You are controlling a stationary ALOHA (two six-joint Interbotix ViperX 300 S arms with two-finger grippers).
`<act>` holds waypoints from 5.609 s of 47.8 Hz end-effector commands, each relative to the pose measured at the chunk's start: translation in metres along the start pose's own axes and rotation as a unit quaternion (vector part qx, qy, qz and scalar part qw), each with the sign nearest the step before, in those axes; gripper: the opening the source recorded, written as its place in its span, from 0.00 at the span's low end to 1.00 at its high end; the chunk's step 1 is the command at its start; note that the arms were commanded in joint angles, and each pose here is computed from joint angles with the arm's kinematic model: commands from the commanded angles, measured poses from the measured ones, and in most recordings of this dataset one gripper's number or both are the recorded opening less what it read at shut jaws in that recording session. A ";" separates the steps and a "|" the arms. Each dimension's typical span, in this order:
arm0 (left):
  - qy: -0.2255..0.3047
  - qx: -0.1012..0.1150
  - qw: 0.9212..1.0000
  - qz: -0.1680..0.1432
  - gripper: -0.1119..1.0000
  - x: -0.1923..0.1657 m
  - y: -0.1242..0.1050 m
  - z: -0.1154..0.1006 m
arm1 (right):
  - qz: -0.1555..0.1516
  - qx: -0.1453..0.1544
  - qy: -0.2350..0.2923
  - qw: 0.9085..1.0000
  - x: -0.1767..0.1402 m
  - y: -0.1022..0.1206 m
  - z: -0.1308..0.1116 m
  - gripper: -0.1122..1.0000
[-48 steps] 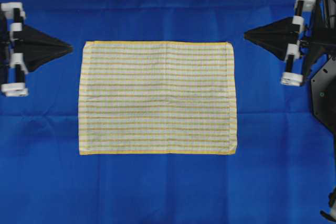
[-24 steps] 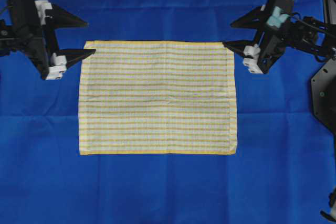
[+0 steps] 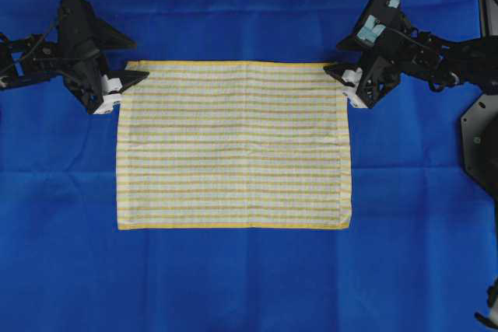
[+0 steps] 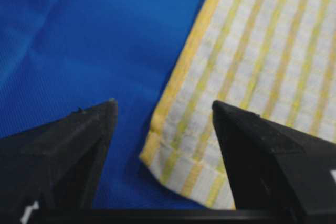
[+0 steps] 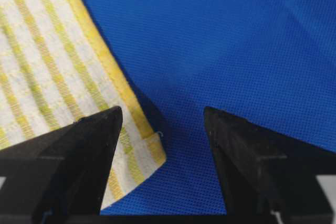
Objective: Fold the yellow towel.
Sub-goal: 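Move both grippers to the towel's top corners and grasp them, then fold the top edge down toward the bottom edge with both grippers, then open both grippers and release the folded edge, then grasp the left and right ends of the folded strip, then lift the folded strip off the table with both grippers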
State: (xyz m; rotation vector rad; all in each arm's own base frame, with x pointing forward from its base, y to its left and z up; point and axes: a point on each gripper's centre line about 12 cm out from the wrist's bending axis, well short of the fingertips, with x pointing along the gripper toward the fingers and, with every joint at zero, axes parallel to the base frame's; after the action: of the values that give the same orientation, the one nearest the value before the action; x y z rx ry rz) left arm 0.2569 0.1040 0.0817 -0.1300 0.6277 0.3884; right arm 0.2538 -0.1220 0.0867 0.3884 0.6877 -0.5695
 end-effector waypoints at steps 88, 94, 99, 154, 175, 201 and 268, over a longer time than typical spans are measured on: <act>-0.024 0.052 0.996 -0.074 0.12 -0.054 -0.044 0.030 | 0.083 0.005 -0.030 0.996 -0.051 0.047 0.008 0.12; -0.018 0.045 0.994 -0.097 0.12 -0.061 -0.056 0.021 | 0.112 -0.004 -0.020 0.993 -0.059 0.064 -0.003 0.12; -0.015 0.048 0.992 -0.120 0.12 -0.066 -0.068 0.016 | 0.136 -0.015 -0.009 0.991 -0.065 0.078 -0.014 0.12; 0.059 0.090 0.964 -0.242 0.12 -0.075 -0.159 -0.002 | 0.240 -0.073 0.046 0.967 -0.094 0.146 -0.058 0.12; 0.055 0.090 0.964 -0.244 0.30 -0.075 -0.160 0.001 | 0.247 -0.081 0.063 0.964 -0.090 0.164 -0.061 0.16; 0.022 0.053 0.977 -0.204 0.71 -0.066 -0.134 0.028 | 0.199 -0.045 0.032 0.978 -0.081 0.123 -0.036 0.79; 0.203 0.030 0.973 -0.103 0.12 -0.024 -0.093 -0.008 | 0.115 -0.058 0.154 0.980 -0.035 0.094 -0.046 0.12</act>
State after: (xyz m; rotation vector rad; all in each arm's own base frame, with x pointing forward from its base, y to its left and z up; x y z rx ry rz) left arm 0.2685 0.0091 0.0872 -0.2236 1.0110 0.1432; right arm 0.2647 -0.0151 0.0894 0.4473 0.9605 -0.2588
